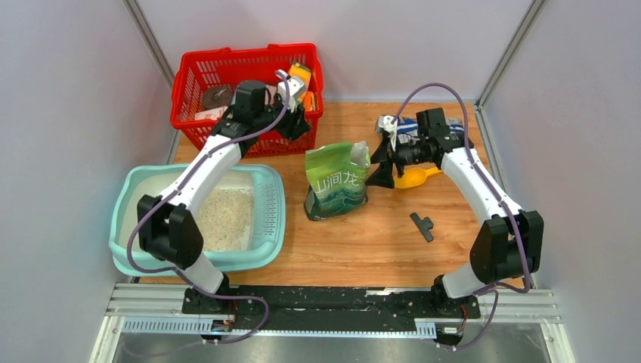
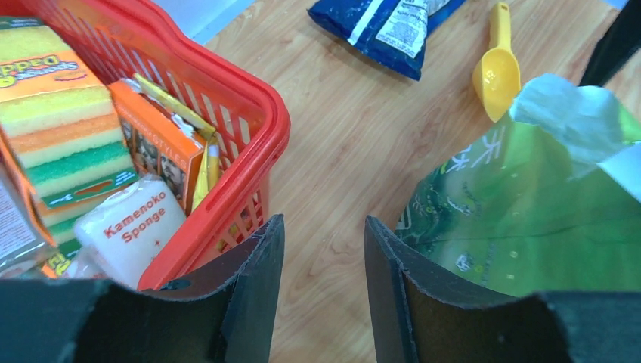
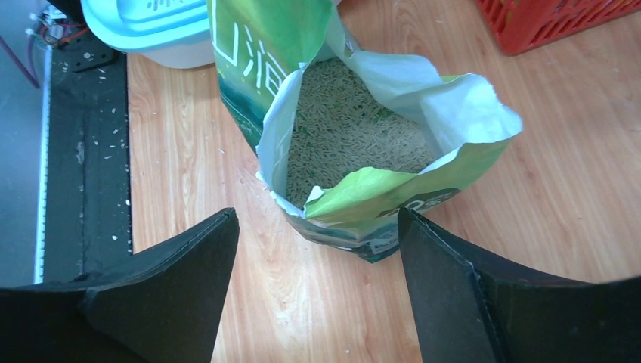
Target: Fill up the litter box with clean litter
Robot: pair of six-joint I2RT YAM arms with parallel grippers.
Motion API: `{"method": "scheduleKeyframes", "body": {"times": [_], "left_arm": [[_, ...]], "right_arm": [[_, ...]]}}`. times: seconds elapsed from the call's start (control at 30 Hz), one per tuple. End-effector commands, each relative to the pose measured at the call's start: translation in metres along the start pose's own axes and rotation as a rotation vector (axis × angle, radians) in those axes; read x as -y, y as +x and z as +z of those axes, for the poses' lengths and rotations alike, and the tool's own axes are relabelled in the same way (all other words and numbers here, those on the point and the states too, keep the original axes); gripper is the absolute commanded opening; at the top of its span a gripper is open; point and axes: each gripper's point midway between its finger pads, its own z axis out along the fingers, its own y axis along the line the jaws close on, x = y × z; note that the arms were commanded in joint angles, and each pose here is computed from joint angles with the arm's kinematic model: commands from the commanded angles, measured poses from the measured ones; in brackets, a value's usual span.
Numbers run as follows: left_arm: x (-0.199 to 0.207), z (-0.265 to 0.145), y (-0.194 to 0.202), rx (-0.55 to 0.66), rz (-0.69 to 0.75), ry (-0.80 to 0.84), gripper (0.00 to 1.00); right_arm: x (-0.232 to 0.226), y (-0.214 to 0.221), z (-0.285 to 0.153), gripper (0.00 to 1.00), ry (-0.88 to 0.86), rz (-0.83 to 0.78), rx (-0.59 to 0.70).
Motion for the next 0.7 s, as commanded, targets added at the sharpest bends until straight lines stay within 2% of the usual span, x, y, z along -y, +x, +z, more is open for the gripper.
{"method": "scheduleKeyframes", "body": {"times": [0.0, 0.3, 0.67], "left_arm": [[0.0, 0.023, -0.001, 0.006, 0.08, 0.083, 0.5], [0.024, 0.068, 0.013, -0.02, 0.118, 0.209, 0.5], [0.052, 0.097, 0.014, -0.001, 0.105, 0.298, 0.5]], "right_arm": [[-0.007, -0.026, -0.001, 0.8, -0.009, -0.073, 0.103], [-0.005, -0.022, 0.006, 0.79, 0.022, -0.054, 0.147], [-0.013, -0.036, 0.013, 0.75, -0.03, 0.005, 0.203]]}}
